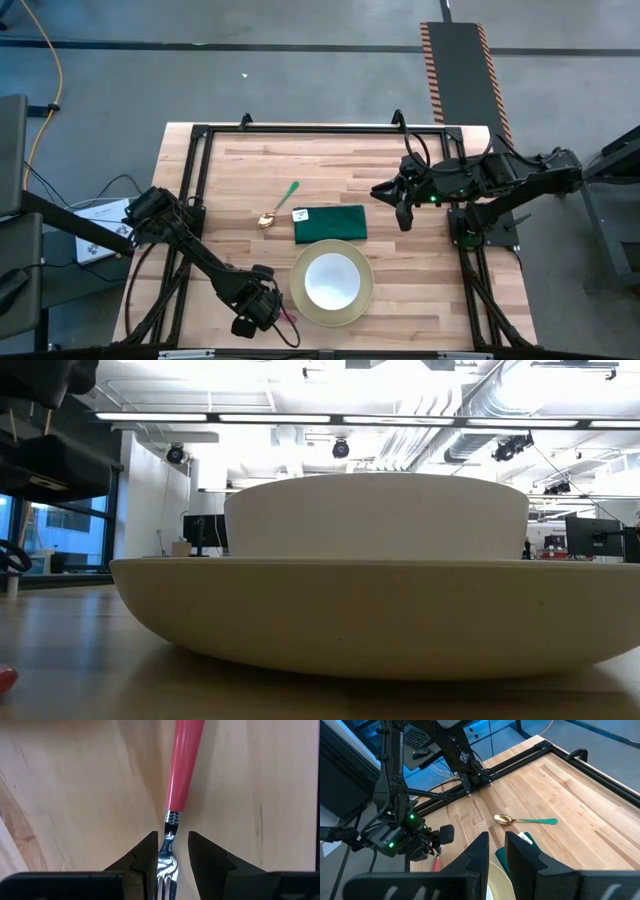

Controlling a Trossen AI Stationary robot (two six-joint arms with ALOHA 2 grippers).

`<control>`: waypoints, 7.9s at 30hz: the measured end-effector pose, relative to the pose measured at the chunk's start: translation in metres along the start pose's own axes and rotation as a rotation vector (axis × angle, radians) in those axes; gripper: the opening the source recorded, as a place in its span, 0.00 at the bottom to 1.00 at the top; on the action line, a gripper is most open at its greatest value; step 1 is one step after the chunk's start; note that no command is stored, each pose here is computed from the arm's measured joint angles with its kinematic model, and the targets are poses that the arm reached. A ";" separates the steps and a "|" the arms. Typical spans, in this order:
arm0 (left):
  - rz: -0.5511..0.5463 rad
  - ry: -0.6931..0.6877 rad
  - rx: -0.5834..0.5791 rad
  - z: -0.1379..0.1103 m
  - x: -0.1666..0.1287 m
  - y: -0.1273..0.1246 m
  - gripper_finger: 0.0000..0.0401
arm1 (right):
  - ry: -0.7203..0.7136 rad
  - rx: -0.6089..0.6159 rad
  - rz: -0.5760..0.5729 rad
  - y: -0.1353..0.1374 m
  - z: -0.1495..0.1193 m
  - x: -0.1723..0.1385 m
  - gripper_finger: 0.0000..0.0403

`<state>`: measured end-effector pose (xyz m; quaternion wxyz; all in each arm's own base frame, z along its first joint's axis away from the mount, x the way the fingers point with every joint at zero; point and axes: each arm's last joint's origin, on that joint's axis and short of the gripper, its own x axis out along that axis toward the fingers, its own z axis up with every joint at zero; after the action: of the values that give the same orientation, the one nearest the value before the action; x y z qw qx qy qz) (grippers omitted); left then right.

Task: Set table place
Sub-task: Put the red fork to the right of the yellow plate

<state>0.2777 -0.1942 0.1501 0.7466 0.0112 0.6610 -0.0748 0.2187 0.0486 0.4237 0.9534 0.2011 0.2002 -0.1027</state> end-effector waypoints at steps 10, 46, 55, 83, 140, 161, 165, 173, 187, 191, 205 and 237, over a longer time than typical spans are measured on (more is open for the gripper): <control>0.003 0.001 0.005 0.001 0.005 0.000 0.24 | -0.001 0.000 0.000 0.000 0.000 0.000 0.13; -0.025 0.018 -0.015 0.003 0.013 -0.002 0.15 | -0.013 -0.018 0.034 0.008 -0.002 -0.003 0.13; -0.022 0.026 -0.015 0.002 0.013 -0.002 0.14 | -0.019 -0.010 0.040 0.010 -0.002 -0.004 0.13; -0.060 0.088 -0.034 -0.003 0.011 -0.002 0.04 | -0.024 -0.015 0.034 0.009 -0.002 -0.004 0.13; 0.135 -0.376 -0.314 -0.007 -0.168 0.065 0.05 | -0.039 -0.044 0.036 0.010 -0.001 -0.004 0.13; 0.162 -0.963 -0.435 0.002 -0.248 0.155 0.07 | -0.156 -0.054 0.008 -0.002 0.018 0.001 0.13; 0.146 -1.042 -0.430 0.006 -0.256 0.167 0.06 | -0.175 -0.071 0.009 -0.005 0.022 0.003 0.13; 0.098 -1.128 -0.416 0.008 -0.265 0.187 0.06 | -0.240 -0.126 0.088 -0.006 0.034 0.005 0.15; 0.066 -1.228 -0.366 0.010 -0.276 0.198 0.07 | -0.254 -0.177 0.121 -0.010 0.042 0.031 0.32; 0.053 -1.235 -0.348 0.011 -0.277 0.197 0.07 | -0.276 -0.175 0.177 -0.012 0.047 0.041 0.32; 0.019 -1.212 -0.300 0.015 -0.272 0.197 0.07 | -0.355 -0.167 0.281 -0.015 0.060 0.051 0.32; 0.067 -0.682 -0.271 -0.002 -0.222 0.198 0.07 | -0.085 -0.095 0.212 -0.025 0.037 0.058 0.32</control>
<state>0.2750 0.0235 0.3532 0.9208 -0.0918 0.3772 0.0388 0.2768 0.0041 0.4217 0.9750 0.1710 0.1418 -0.0001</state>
